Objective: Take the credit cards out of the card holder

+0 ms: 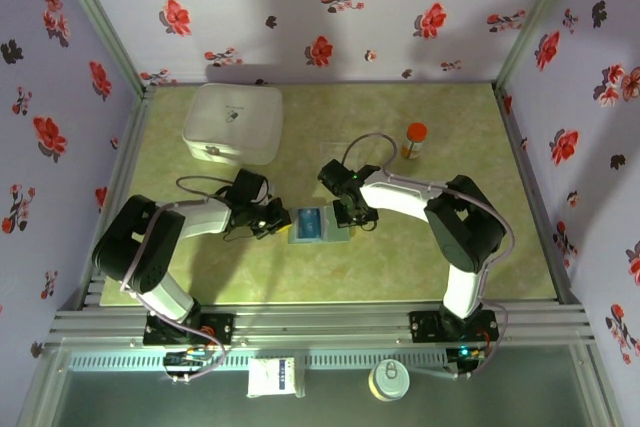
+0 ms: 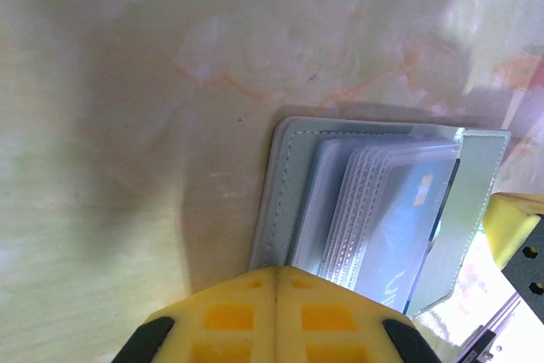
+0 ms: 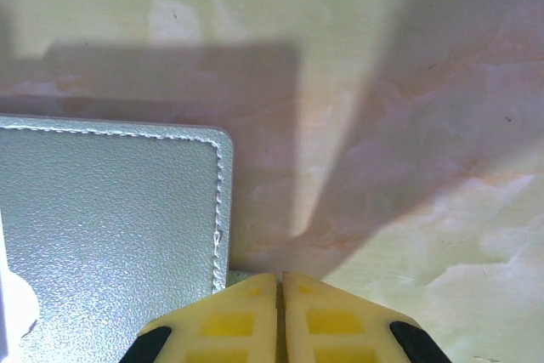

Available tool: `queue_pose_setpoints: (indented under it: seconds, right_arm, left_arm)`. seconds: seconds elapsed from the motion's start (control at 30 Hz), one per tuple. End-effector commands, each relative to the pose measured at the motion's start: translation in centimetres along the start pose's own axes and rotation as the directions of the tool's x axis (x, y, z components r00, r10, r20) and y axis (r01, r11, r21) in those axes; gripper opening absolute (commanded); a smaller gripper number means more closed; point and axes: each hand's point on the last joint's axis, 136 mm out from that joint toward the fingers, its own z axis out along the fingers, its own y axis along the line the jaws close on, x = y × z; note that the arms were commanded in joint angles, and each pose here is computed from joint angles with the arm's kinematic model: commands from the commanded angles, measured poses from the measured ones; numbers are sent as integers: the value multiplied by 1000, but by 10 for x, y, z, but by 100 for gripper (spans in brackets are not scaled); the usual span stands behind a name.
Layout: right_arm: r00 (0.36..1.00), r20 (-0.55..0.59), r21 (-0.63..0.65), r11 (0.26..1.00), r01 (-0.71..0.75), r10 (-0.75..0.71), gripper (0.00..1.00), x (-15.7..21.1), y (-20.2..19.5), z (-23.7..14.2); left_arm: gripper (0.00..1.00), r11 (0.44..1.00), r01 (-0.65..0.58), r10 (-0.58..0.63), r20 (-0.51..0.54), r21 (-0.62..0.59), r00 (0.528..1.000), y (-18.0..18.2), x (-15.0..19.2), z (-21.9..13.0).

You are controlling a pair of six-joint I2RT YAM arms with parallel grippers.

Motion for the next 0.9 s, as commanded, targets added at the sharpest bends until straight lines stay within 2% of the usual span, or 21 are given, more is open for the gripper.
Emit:
queue_pose_setpoints:
  seconds: [0.0, 0.07, 0.4, 0.67, 0.87]
  right_arm:
    - [1000, -18, 142, 990, 9, -6, 11, 10, -34, -1]
    - [1000, -19, 141, 990, 8, -6, 17, 11, -34, -2]
    - [1000, -14, 157, 988, -3, 5, 32, 15, -44, -11]
    - [999, -25, 156, 988, -17, 21, 38, 20, -46, -8]
    - [997, -67, 119, 992, -32, 40, 37, 30, -42, 8]
  left_arm:
    - [0, 981, 80, -92, -59, -176, 994, 53, 24, 5]
    - [0, 981, 81, -92, -60, -174, 994, 53, 23, 5]
    - [0, 983, 80, -90, -56, -166, 994, 49, 22, 4]
    - [0, 983, 79, -90, -57, -167, 994, 50, 22, 4]
    - [0, 982, 83, -93, -56, -168, 994, 50, 22, 4]
